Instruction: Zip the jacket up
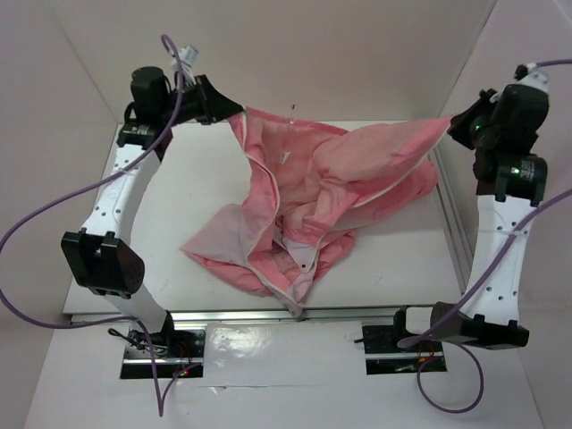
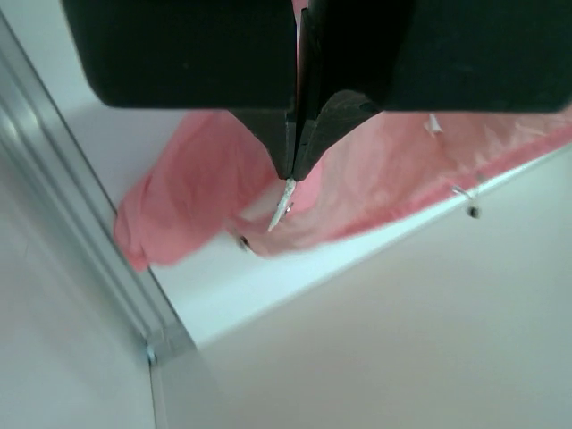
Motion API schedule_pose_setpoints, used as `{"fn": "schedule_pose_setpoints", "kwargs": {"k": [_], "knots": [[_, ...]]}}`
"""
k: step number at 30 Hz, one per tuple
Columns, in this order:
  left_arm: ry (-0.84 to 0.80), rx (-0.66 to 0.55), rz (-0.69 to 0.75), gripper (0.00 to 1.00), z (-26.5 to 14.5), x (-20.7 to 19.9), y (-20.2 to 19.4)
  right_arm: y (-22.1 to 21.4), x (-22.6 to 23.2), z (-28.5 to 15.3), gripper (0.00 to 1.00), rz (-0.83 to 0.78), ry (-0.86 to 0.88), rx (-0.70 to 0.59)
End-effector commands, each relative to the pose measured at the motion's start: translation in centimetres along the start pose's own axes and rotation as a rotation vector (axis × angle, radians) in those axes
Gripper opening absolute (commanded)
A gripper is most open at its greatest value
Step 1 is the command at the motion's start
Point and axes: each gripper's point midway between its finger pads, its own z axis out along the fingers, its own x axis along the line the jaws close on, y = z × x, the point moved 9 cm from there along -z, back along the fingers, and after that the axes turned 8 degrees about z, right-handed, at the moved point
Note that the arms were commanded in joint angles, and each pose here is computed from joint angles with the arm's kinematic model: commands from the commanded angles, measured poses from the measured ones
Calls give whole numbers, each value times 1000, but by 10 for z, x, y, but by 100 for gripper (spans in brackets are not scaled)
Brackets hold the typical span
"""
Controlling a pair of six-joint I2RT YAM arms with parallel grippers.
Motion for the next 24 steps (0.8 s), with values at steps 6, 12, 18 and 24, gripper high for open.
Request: {"fn": "schedule_pose_setpoints", "kwargs": {"k": [6, 12, 18, 24], "knots": [[45, -168, 149, 0, -53, -12, 70, 55, 58, -92, 0, -86, 256, -71], [31, -136, 115, 0, -52, -6, 56, -13, 70, -23, 0, -101, 353, 301], [68, -69, 24, 0, -46, 7, 14, -150, 158, -9, 0, -322, 345, 489], [155, -40, -4, 0, -54, 13, -9, -265, 175, -9, 0, -466, 248, 623]]}}
